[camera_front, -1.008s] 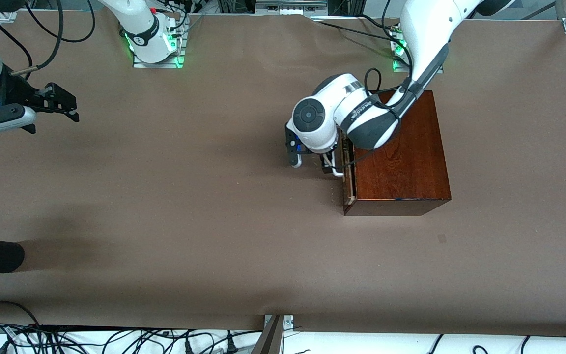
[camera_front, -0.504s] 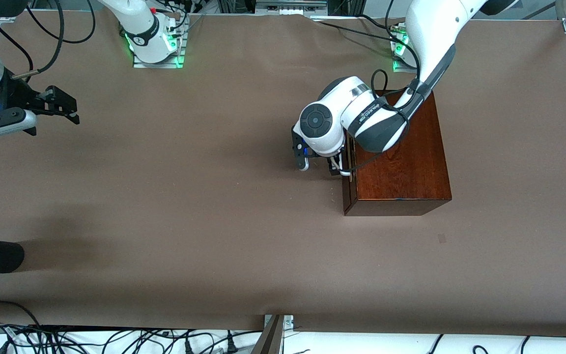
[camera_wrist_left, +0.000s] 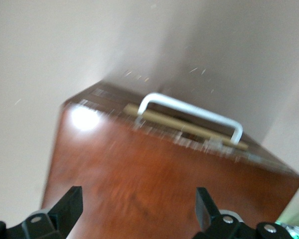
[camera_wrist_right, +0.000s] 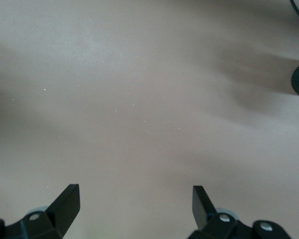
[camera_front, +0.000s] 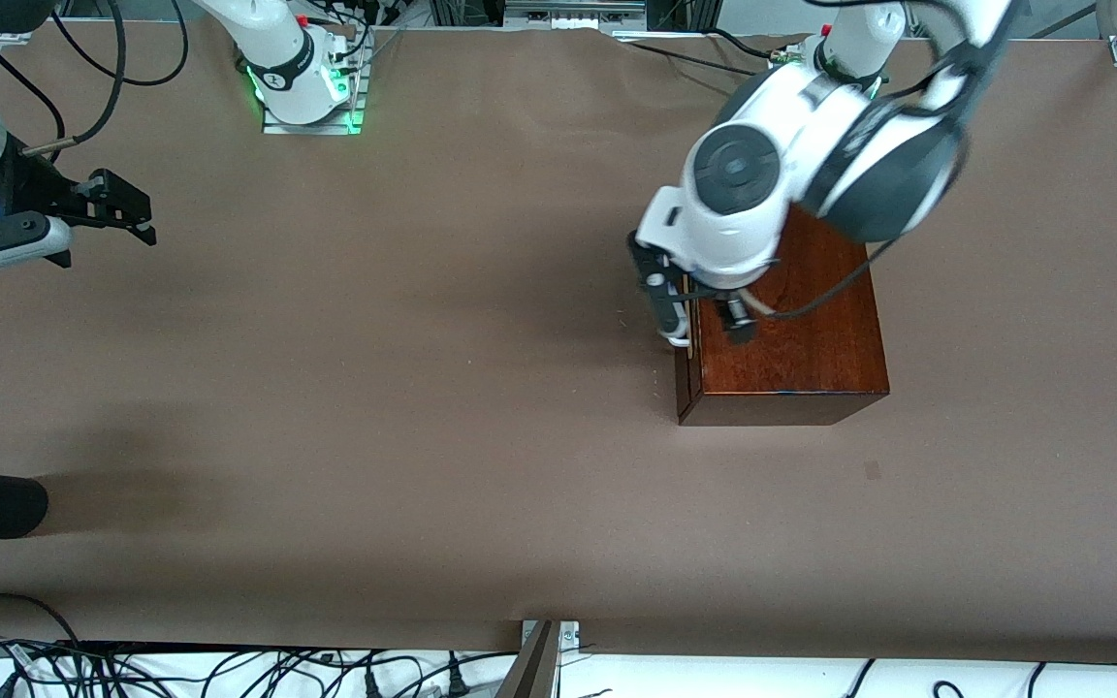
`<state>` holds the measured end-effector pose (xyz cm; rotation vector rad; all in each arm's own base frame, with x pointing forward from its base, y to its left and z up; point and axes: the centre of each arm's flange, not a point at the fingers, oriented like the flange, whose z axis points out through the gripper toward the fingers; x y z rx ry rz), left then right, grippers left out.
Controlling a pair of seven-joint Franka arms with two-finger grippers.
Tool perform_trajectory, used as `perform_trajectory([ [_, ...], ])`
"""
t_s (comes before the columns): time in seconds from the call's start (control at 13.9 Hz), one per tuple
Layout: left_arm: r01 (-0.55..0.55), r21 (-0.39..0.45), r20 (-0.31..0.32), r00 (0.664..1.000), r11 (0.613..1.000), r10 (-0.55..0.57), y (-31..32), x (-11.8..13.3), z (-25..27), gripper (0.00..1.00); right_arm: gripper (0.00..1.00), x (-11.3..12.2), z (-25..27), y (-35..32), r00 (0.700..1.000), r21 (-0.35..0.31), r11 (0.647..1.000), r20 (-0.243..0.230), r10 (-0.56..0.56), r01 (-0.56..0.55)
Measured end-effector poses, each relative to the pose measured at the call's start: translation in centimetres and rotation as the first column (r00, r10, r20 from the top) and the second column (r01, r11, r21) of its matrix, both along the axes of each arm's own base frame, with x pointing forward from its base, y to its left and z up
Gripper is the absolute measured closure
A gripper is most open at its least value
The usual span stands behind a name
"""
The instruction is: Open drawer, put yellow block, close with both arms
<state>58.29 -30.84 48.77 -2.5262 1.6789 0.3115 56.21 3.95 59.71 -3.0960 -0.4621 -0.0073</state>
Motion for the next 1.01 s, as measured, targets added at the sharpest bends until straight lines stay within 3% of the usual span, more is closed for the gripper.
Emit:
perform_trajectory([
  [0.36, -0.261, 0.003, 0.079, 0.963, 0.965, 0.26, 14.9, 6.2, 4.9, 0.0, 0.0, 0.0, 0.0, 0.0, 1.0, 0.0, 1.0, 0.0, 0.0, 0.0],
  [0.65, -0.394, -0.03, 0.171, 0.904, 0.919, 0.393, 22.6, 8.1, 9.2, 0.0, 0.0, 0.0, 0.0, 0.0, 1.0, 0.0, 1.0, 0.001, 0.0, 0.0],
  [0.72, -0.44, -0.037, 0.201, 0.876, 0.897, 0.438, 23.6, 8.2, 10.1, 0.0, 0.0, 0.0, 0.0, 0.0, 1.0, -0.001, 1.0, 0.001, 0.0, 0.0],
  [0.86, -0.566, -0.082, 0.241, 0.788, 0.821, 0.567, 23.6, 7.2, 12.0, 0.0, 0.0, 0.0, 0.0, 0.0, 1.0, -0.001, 1.0, 0.001, 0.0, 0.0],
  [1.01, -0.66, -0.131, 0.212, 0.71, 0.74, 0.672, 23.3, 4.8, 13.7, 0.0, 0.0, 0.0, 0.1, 0.0, 1.0, -0.001, 1.0, 0.001, 0.0, 0.0],
])
